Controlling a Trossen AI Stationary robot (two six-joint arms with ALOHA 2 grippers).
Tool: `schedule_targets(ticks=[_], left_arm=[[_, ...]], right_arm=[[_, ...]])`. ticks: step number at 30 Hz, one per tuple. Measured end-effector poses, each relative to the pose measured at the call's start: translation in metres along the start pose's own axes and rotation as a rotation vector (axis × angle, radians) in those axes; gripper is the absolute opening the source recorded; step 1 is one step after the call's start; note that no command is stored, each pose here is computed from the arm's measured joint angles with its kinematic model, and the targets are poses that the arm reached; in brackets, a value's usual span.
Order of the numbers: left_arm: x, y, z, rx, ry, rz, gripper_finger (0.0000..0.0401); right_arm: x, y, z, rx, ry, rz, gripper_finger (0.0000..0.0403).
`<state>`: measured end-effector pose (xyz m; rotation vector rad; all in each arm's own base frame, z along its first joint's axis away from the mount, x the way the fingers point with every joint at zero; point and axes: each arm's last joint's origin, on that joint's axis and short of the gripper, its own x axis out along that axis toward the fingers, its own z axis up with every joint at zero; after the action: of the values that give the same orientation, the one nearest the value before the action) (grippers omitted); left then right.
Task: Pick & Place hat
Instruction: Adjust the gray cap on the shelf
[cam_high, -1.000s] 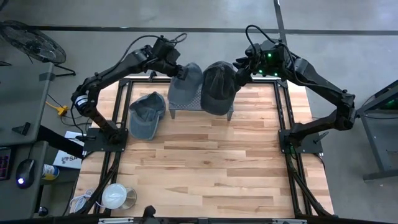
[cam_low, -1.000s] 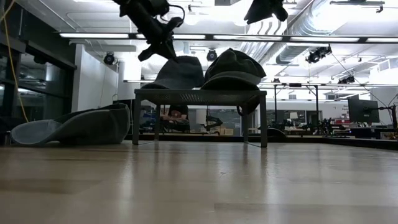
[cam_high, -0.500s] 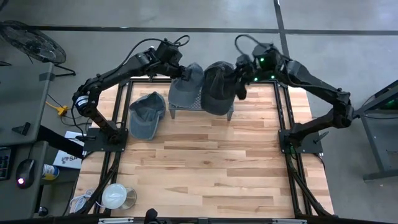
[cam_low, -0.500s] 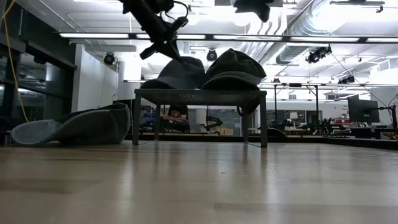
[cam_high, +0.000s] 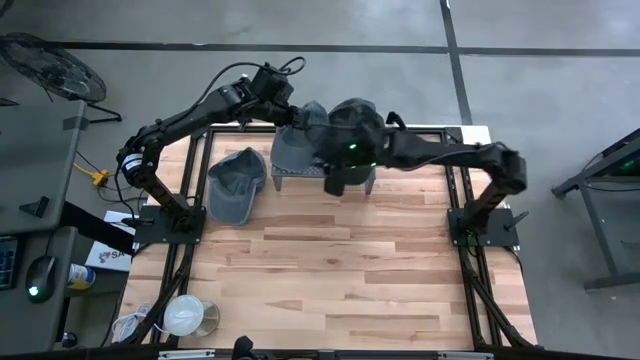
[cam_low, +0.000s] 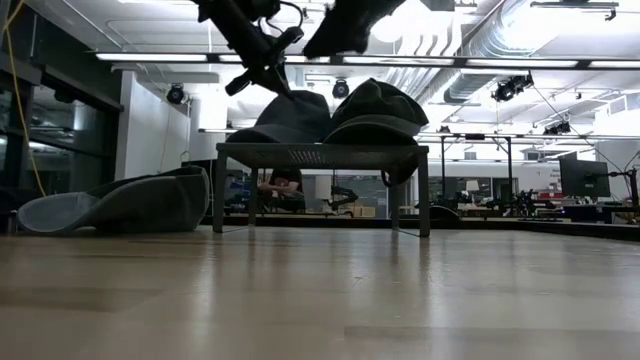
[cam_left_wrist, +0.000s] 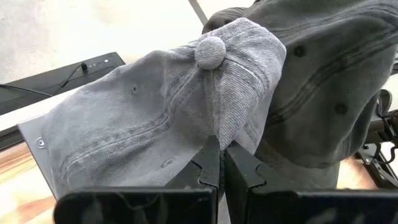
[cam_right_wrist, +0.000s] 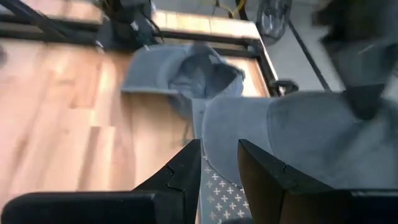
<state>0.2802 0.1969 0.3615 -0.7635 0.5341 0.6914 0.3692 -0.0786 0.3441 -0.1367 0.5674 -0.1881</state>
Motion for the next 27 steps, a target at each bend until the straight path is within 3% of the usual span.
schedule_targets(ticks=[10, 20, 27], left_arm=[[0.000, 0.000, 0.000, 0.015, 0.007, -0.011, 0.0000], [0.000, -0.003, -0.001, 0.013, 0.009, -0.030, 0.0000], [0.000, -0.002, -0.002, 0.012, 0.019, -0.029, 0.0000]], right_arm=[[0.060, 0.011, -0.011, -0.092, -0.032, -0.124, 0.0099], [0.091, 0.012, -0.018, -0.080, -0.102, -0.115, 0.0099], [0.104, 0.013, -0.027, -0.077, -0.072, -0.112, 0.0099]])
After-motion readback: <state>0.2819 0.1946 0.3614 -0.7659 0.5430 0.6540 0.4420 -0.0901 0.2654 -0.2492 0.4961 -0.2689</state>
